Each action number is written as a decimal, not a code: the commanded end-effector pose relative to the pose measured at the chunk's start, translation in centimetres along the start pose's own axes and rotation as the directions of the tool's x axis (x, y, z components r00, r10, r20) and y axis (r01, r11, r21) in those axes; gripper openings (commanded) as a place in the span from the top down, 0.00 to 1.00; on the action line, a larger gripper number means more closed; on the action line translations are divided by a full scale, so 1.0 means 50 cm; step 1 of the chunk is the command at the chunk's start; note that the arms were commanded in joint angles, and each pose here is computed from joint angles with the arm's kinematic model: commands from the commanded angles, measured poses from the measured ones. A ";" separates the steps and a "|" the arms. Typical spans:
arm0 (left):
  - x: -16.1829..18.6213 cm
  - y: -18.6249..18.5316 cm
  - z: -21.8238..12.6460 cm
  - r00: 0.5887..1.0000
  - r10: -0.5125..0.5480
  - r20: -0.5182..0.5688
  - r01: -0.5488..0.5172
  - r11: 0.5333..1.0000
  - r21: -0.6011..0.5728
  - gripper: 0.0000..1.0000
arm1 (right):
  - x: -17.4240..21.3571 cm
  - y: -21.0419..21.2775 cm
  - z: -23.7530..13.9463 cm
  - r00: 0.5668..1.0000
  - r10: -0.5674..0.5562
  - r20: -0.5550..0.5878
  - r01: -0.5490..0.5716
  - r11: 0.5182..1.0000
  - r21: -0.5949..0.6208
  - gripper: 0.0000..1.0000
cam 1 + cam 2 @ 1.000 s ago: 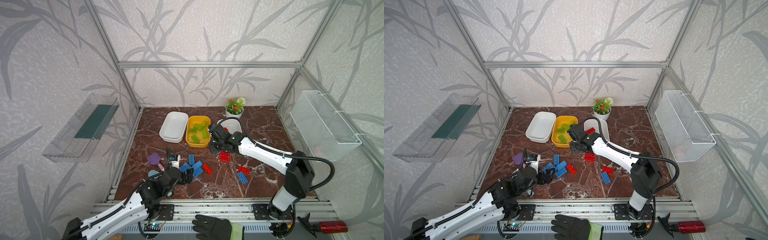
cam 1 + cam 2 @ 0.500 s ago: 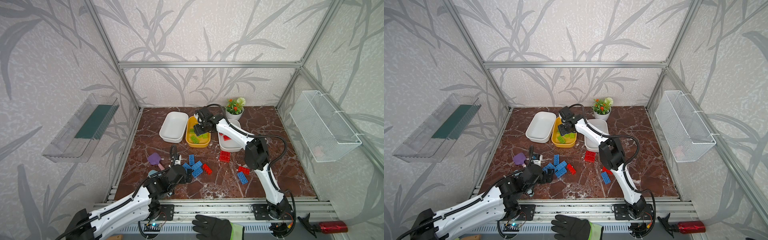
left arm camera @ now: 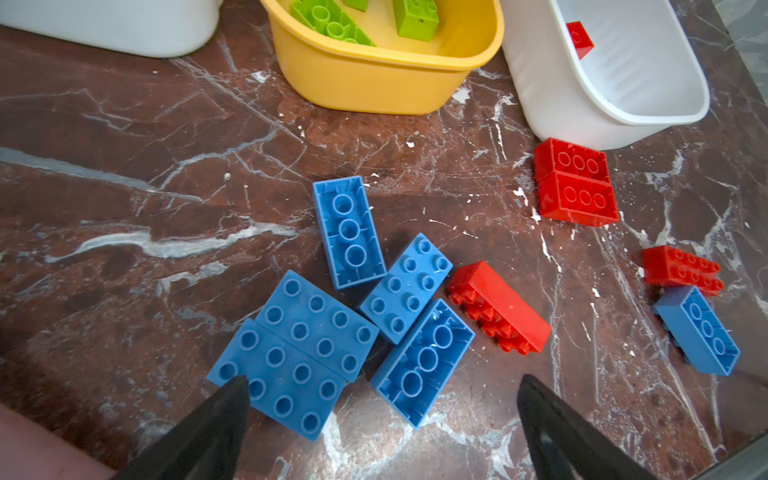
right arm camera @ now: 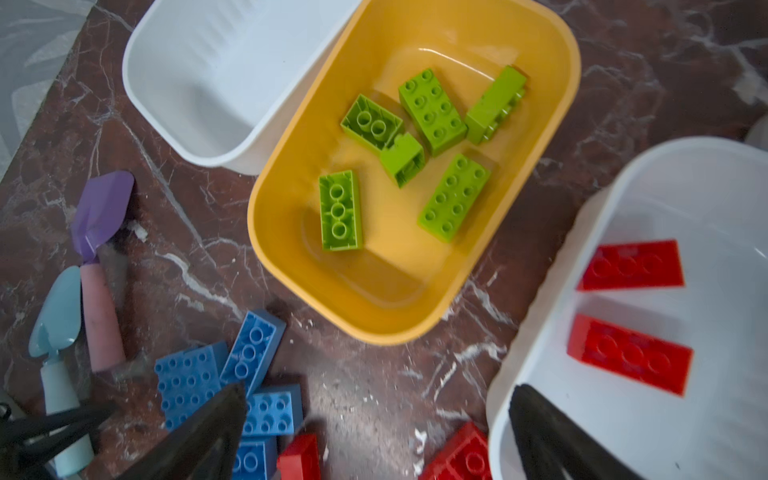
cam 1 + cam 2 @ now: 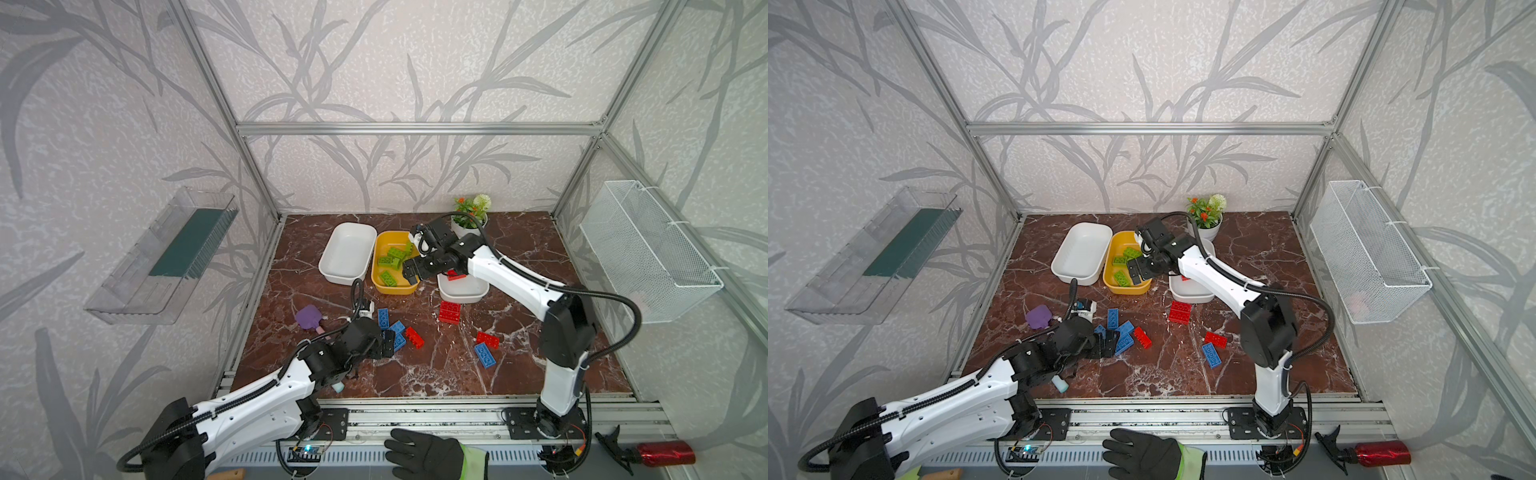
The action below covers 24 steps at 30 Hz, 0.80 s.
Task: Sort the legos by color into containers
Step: 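Lower the right gripper onto a red brick beside the white tray and grasp it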
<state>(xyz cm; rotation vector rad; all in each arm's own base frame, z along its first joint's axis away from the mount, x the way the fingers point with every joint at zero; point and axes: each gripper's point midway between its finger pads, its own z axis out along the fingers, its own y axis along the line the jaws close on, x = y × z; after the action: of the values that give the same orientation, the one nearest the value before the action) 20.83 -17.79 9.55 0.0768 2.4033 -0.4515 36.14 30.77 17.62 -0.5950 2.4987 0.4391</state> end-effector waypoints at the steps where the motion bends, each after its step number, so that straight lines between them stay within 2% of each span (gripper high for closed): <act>1: -0.008 -0.050 0.006 1.000 -0.011 -0.029 0.014 0.996 0.092 0.01 | 0.040 -0.029 -0.065 0.995 0.045 0.084 -0.048 0.998 0.038 0.01; 6: -0.002 -0.079 0.029 0.998 -0.008 -0.062 0.016 0.993 0.118 0.01 | 0.189 -0.055 -0.109 0.993 0.105 0.055 -0.107 0.994 0.034 0.01; 12: -0.004 -0.112 0.043 0.997 -0.004 -0.077 0.015 0.988 0.153 0.01 | 0.320 -0.083 -0.113 0.986 0.167 -0.012 -0.166 0.984 0.062 0.04; 17: 0.002 -0.136 0.052 0.996 0.019 -0.091 -0.005 0.988 0.156 0.02 | 0.368 -0.084 -0.079 0.972 0.235 -0.032 -0.233 0.971 0.047 0.04; 24: 0.012 -0.129 0.047 0.996 0.023 -0.084 -0.011 0.990 0.137 0.02 | 0.366 -0.076 -0.021 0.963 0.268 -0.038 -0.263 0.960 0.101 0.04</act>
<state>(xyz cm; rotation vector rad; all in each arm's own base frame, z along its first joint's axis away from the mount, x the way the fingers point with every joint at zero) 20.46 -24.90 8.75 0.2086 2.4756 -0.6224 22.29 20.25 7.40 -0.3118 2.6719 0.3989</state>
